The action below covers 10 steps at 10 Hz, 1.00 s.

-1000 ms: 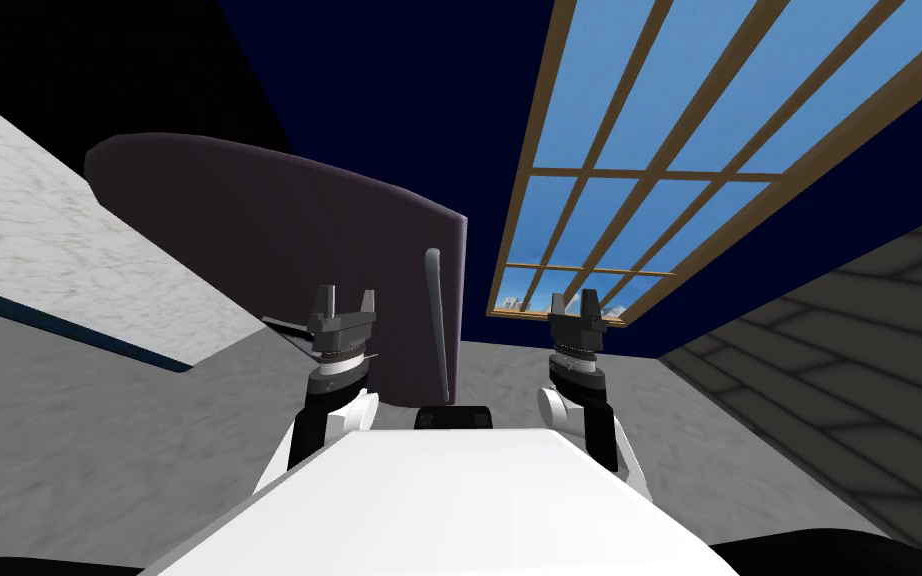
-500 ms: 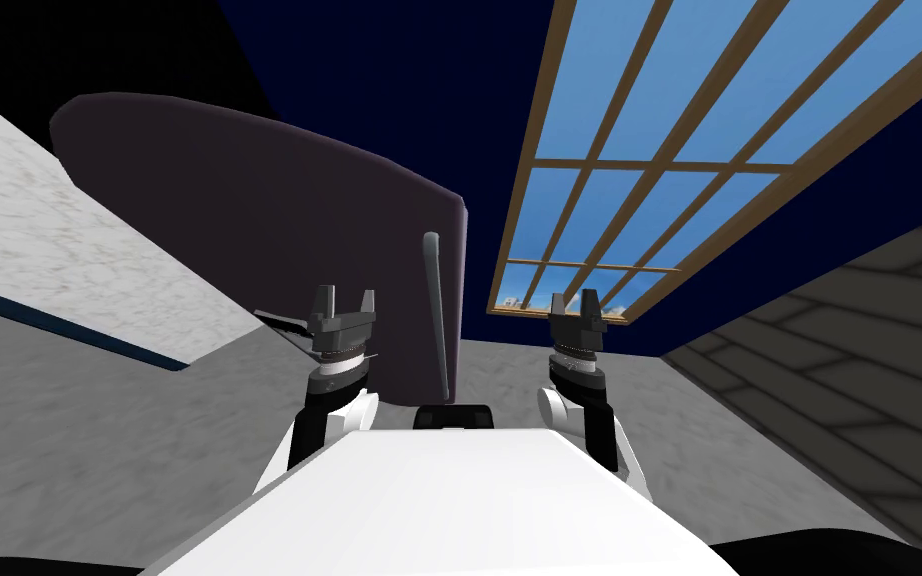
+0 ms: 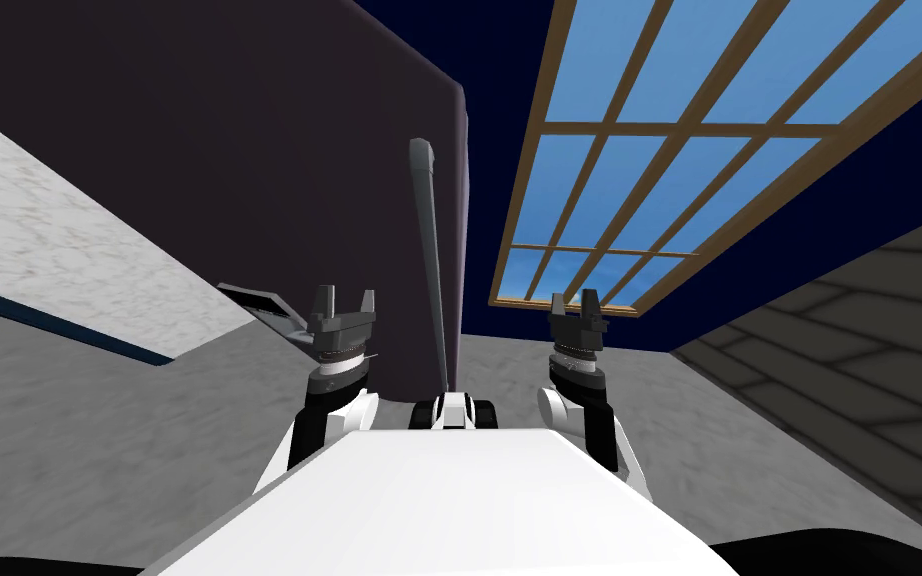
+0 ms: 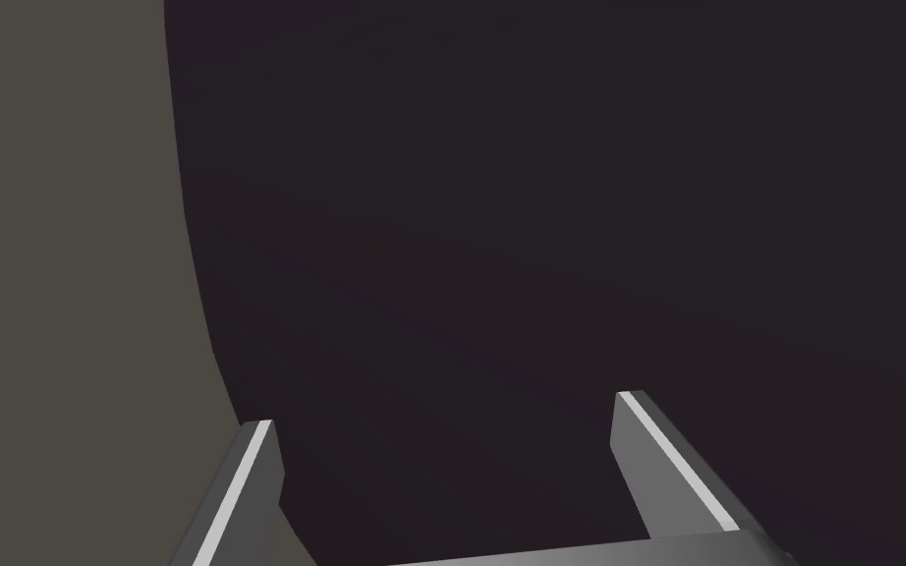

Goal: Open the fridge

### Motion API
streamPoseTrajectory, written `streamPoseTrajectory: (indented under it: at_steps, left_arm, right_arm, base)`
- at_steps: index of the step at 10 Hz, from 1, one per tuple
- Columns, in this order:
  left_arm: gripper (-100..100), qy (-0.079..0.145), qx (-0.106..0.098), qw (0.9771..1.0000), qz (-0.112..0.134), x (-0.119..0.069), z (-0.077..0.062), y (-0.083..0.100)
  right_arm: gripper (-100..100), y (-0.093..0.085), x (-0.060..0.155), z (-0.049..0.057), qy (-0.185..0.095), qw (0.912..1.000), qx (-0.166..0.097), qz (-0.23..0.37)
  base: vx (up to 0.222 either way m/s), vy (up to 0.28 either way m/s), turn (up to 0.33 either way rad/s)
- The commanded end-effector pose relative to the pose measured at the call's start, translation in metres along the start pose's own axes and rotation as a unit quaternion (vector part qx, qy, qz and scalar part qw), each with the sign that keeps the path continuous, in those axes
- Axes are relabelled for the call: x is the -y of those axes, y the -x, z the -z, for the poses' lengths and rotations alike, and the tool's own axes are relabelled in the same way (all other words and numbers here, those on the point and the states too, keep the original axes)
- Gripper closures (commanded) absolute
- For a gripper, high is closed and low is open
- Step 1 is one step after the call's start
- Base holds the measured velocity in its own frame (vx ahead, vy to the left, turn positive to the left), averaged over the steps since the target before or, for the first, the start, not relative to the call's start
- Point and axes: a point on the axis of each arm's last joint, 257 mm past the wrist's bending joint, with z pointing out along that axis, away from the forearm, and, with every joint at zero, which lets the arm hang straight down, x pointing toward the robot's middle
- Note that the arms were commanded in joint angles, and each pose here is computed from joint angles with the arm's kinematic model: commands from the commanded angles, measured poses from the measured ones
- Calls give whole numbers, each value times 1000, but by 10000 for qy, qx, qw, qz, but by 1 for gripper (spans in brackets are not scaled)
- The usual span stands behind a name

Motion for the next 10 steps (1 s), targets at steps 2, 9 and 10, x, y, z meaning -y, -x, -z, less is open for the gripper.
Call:
streamPoseTrajectory:
  at_steps: [2,9,10]
  left_arm:
    - [-100,30,-370,9993,-29,-15,-16,-7]
    - [-100,5,-509,9987,-30,-37,-56,-2]
    - [-100,127,-479,9988,-55,-49,-62,4]
  right_arm:
    - [0,0,0,0,-3,10000,1,-1]
    - [0,0,0,0,-3,10000,1,-1]
    - [0,0,0,0,-3,10000,1,-1]
  base:
    - [-57,-39,66]
    - [-49,-44,57]
    - [-46,-36,73]
